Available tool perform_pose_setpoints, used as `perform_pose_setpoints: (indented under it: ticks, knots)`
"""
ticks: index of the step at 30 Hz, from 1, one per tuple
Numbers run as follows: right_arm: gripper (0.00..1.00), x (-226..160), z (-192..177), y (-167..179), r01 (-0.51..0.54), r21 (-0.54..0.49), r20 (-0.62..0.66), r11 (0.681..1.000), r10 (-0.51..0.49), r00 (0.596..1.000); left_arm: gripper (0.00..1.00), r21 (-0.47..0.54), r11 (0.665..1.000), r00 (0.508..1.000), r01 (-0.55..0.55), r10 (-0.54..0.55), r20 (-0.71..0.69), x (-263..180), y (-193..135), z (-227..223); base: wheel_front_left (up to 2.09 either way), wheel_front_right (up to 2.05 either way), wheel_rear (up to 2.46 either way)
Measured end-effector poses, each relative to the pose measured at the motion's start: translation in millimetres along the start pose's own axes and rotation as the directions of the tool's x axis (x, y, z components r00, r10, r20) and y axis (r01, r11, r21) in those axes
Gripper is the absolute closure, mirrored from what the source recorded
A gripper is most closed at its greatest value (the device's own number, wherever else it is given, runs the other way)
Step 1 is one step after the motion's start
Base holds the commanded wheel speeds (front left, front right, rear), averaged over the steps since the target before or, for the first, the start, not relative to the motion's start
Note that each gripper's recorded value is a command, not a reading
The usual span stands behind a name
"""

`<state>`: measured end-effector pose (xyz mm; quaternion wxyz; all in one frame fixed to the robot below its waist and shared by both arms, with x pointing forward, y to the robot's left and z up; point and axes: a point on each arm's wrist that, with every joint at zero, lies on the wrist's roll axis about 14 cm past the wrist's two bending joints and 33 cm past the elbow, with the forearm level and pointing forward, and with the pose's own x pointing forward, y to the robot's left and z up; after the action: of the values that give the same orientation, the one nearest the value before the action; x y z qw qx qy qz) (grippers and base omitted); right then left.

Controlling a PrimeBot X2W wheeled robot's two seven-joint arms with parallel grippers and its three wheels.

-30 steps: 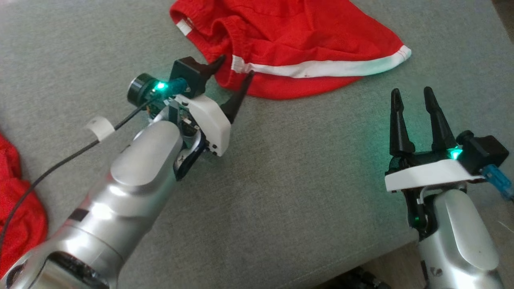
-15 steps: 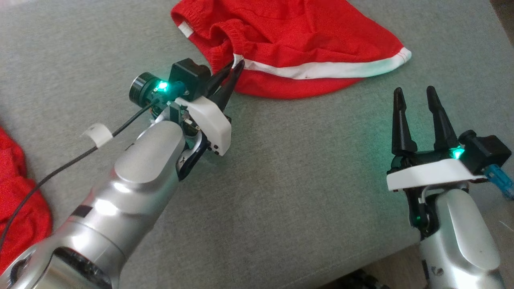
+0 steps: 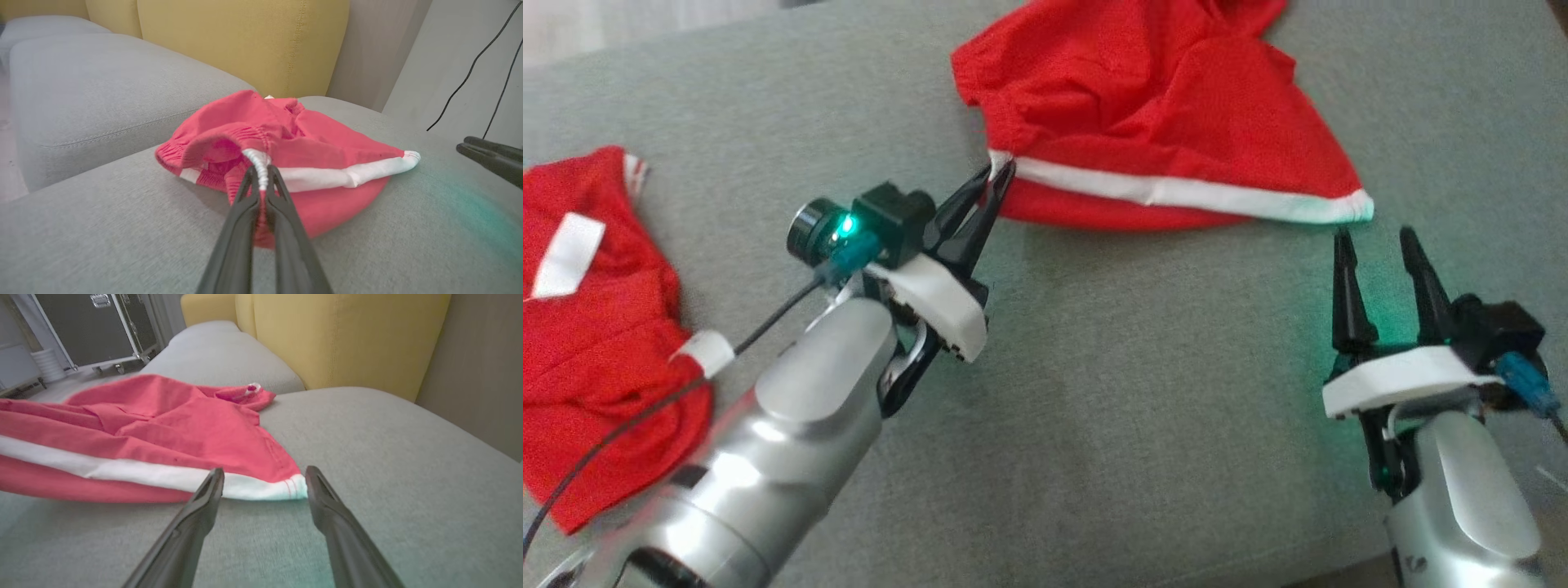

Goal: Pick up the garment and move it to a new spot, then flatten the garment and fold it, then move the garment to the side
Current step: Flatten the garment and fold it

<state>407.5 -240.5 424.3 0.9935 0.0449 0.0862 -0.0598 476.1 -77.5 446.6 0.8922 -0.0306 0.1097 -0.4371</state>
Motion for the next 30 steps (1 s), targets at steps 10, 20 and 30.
perform_pose_setpoints:
  ticks: [10, 20, 30]
  knots:
    - [0.0, -1, -45, -3, 0.018, -0.004, -0.161, 1.0, -0.018, 0.987, 1.0, 0.04, 0.998, 0.999, -0.038, 0.037, 0.024, -26, -1, -2, 0.0, 0.0, 0.0]
    - [0.0, 33, -39, -3, 0.004, -0.082, -0.181, 0.997, -0.019, 0.983, 1.0, 0.028, 0.999, 0.999, -0.046, 0.046, 0.029, -33, -1, -8, 0.0, 0.0, 0.0]
    - [0.0, 36, -43, -9, 0.022, -0.098, -0.202, 0.995, -0.041, 0.979, 1.0, 0.025, 0.998, 0.998, -0.053, 0.052, 0.031, -38, -4, -9, 0.0, 0.0, 0.0]
